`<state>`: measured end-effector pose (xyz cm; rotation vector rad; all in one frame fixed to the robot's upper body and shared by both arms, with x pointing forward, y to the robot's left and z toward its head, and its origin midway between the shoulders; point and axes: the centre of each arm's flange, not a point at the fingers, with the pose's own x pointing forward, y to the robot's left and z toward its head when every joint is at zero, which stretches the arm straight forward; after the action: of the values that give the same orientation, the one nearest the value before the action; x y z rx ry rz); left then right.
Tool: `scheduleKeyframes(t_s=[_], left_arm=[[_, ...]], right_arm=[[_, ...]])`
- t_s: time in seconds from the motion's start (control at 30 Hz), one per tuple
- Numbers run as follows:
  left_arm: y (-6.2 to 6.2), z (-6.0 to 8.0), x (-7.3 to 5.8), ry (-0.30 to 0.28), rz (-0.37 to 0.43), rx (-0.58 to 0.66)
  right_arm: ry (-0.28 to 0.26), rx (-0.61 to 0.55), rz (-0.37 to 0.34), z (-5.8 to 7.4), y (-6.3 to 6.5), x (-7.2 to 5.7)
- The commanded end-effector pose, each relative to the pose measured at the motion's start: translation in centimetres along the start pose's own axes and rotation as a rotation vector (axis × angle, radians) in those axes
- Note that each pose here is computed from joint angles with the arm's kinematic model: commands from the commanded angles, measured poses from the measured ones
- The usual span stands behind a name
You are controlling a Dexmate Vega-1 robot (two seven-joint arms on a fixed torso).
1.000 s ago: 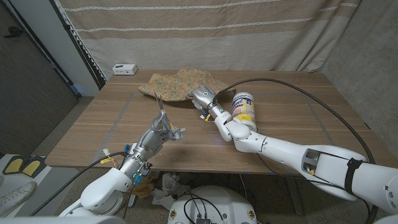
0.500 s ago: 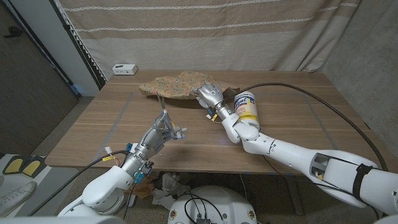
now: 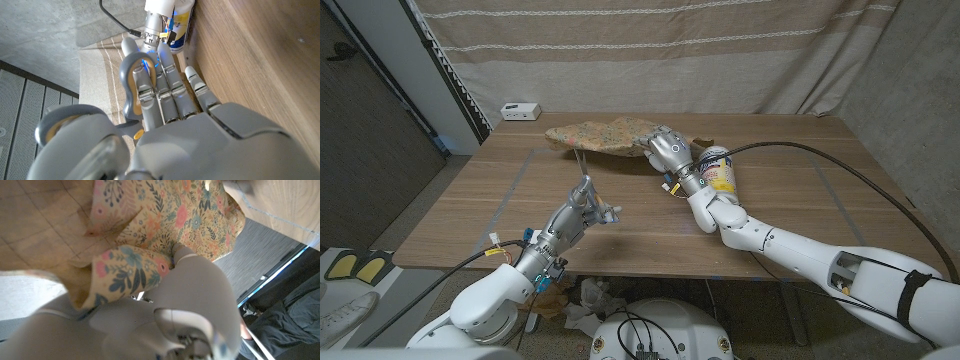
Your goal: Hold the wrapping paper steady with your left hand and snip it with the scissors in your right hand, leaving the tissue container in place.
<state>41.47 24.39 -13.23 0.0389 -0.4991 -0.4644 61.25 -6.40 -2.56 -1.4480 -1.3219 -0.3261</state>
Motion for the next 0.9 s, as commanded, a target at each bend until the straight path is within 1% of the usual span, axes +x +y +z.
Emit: scheduleKeyframes(t_s=[0.03, 0.23, 0.3, 0.4, 0.57, 0.9], left_arm=[[-0.1, 1.3, 0.4, 0.016, -0.038, -0.003], [-0.2, 1.3, 0.7, 0.026, -0.053, -0.003], [-0.3, 1.1, 0.9, 0.003, -0.070, -0.023], [-0.3, 1.1, 1.2, 0.020, -0.073, -0.011], [-0.4, 1.0, 1.5, 0.029, -0.089, -0.014], [-0.4, 0.8, 1.6, 0.048, -0.096, -0.014]], right_arm=[[-0.033, 0.007, -0.184, -0.8, -2.3, -1.2], [-0.051, -0.010, -0.227, -0.9, -2.7, -1.5], [-0.059, -0.009, -0.230, -0.9, -2.9, -1.5], [-0.070, -0.019, -0.235, -1.0, -2.9, -1.4], [-0.091, -0.022, -0.257, -1.0, -3.1, -1.3], [-0.116, -0.030, -0.284, -1.3, -3.7, -1.1]])
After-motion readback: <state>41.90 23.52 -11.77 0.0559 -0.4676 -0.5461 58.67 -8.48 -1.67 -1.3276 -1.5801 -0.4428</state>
